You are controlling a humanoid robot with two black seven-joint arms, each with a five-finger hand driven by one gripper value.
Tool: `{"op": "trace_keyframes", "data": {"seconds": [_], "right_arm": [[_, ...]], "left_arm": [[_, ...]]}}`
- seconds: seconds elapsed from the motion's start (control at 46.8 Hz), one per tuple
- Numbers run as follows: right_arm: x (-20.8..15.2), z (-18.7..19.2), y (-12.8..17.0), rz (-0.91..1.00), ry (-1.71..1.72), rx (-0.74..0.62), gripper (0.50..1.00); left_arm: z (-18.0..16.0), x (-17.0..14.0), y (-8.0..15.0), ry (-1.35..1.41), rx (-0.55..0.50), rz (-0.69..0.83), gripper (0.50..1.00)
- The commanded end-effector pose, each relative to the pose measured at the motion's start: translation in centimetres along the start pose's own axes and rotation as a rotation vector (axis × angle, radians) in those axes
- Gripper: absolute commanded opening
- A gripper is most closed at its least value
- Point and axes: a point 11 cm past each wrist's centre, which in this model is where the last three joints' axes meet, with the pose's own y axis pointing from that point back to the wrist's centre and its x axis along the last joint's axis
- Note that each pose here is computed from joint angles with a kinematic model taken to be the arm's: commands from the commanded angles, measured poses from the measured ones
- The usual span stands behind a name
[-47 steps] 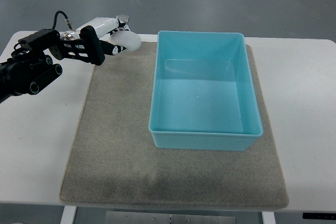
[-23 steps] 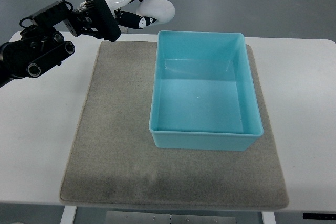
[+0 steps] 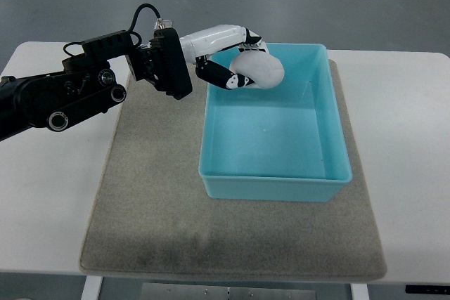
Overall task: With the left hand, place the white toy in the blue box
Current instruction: 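Lift the bunny with the left hand and carry it over the box, then open the left hand fingers to drop the bunny into the box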
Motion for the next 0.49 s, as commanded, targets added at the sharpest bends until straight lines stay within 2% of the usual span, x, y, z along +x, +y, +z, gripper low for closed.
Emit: {"op": "trace_keyframes", "data": {"seconds": [0.0, 0.043, 0.107, 0.128, 0.214, 0.235, 0.342, 0.384, 0.47], "right_arm": [[0.0, 0.0, 0.0, 0.000, 0.000, 0.000, 0.936], [0.0, 0.0, 0.0, 0.000, 0.000, 0.000, 0.936], [0.0, 0.0, 0.0, 0.000, 0.000, 0.000, 0.936], [0.0, 0.0, 0.0, 0.000, 0.000, 0.000, 0.936], [0.0, 0.0, 0.0, 0.000, 0.000, 0.000, 0.936], [0.0, 0.0, 0.0, 0.000, 0.000, 0.000, 0.936], [0.0, 0.0, 0.0, 0.000, -0.001, 0.000, 0.936], [0.0, 0.0, 0.0, 0.000, -0.001, 0.000, 0.936], [0.0, 0.0, 0.0, 0.000, 0.000, 0.000, 0.936]], "left_arm": [[-0.2, -0.9, 0.0, 0.001, 0.006, -0.026, 0.550], [-0.3, -1.2, 0.0, 0.005, 0.007, -0.030, 0.606], [-0.4, -1.5, 0.1, 0.010, 0.010, -0.027, 0.781], [-0.5, -1.6, 0.1, 0.012, 0.011, -0.021, 0.822], [-0.5, -1.6, 0.1, 0.020, 0.012, -0.012, 0.940], [-0.5, -1.6, 0.1, 0.022, 0.012, -0.012, 0.958], [-0.7, -1.9, 0.2, 0.033, 0.017, -0.013, 0.969], [-0.7, -2.0, 0.2, 0.036, 0.018, -0.014, 0.990], [-0.8, -2.0, 0.2, 0.036, 0.020, -0.014, 0.992]]}}
